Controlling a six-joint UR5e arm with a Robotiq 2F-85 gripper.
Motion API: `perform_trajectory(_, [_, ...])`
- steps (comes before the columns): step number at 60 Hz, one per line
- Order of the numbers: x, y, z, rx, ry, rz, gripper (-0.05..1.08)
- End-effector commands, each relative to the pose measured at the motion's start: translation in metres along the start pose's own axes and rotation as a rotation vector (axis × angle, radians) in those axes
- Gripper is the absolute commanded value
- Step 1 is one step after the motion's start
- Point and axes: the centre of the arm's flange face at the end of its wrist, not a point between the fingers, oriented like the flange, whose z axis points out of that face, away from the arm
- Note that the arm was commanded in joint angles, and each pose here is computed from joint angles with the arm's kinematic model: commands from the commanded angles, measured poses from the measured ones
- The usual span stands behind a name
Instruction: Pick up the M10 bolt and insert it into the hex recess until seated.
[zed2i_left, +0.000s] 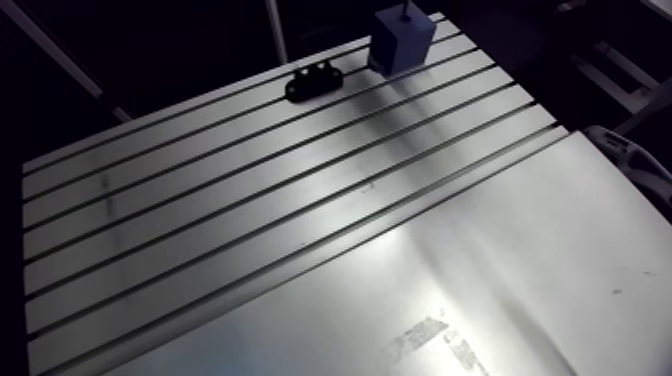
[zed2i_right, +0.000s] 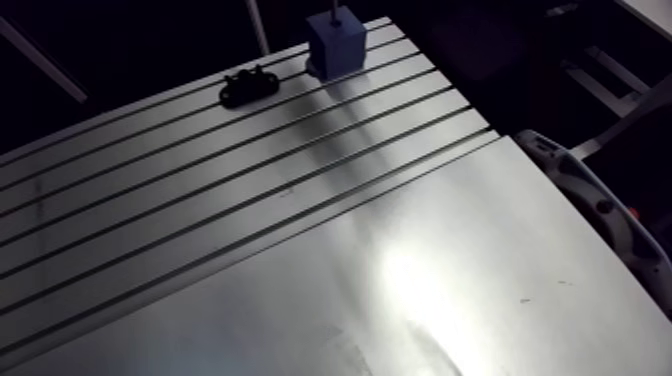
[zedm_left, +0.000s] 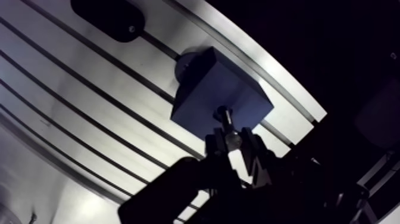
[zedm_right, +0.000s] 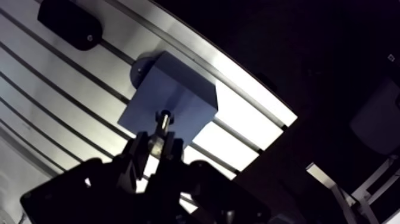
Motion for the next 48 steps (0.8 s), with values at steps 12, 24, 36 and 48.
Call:
perform_trajectory(12, [0.0017, 0.0008, 0.0019, 0.0, -0.003, -0.002, 1.07])
perform_trajectory(24, [0.0014, 0.0003, 0.0034, 0.002, -0.006, -0.003, 1.07])
perform_trajectory(36, [0.0013, -0.0003, 0.0049, 0.005, -0.007, -0.003, 1.07])
perform_trajectory(48, [0.0021, -0.0009, 0.0048, 0.005, -0.007, -0.004, 1.07])
